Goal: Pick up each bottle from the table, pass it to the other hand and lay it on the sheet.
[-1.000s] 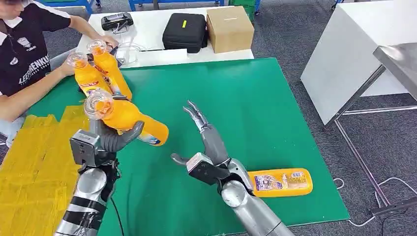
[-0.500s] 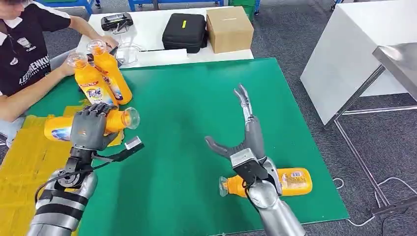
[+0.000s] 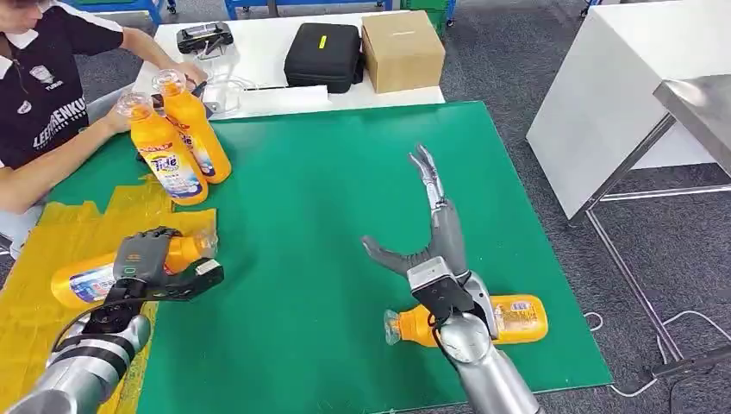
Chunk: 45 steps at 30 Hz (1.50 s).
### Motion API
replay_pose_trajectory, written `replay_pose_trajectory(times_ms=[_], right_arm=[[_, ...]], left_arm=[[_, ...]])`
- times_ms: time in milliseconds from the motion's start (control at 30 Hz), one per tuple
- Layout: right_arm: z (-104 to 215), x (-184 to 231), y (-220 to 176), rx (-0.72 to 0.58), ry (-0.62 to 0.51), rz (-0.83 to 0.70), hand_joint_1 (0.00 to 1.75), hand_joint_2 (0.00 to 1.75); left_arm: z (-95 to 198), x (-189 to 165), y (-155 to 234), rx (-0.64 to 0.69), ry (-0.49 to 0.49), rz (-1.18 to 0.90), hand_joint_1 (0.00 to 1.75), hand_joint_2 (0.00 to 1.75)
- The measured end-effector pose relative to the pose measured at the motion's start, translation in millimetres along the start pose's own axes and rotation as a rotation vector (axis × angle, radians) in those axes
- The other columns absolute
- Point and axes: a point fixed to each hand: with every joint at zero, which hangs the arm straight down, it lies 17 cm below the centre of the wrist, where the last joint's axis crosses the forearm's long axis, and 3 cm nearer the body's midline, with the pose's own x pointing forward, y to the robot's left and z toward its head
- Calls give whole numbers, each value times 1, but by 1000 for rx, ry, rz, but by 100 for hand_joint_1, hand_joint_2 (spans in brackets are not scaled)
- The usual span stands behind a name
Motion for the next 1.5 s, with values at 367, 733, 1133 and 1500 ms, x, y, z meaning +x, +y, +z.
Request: replay_pose_trajectory(times_ms=[367, 733, 1133, 1500], right_arm=[[2, -5, 2, 6, 17, 0, 0, 175], [7, -10, 5, 21, 26, 26, 0, 175], [9, -11, 10, 48, 23, 79, 0, 175], [27, -15, 30, 172, -2, 193, 0, 175]], left_arm=[[4, -12, 1, 48, 48, 116, 0, 175], [12, 7, 17, 158, 11, 279, 0, 175], [18, 23, 27, 209, -30, 372, 0, 175], [27, 46, 45, 239, -65, 465, 0, 175]])
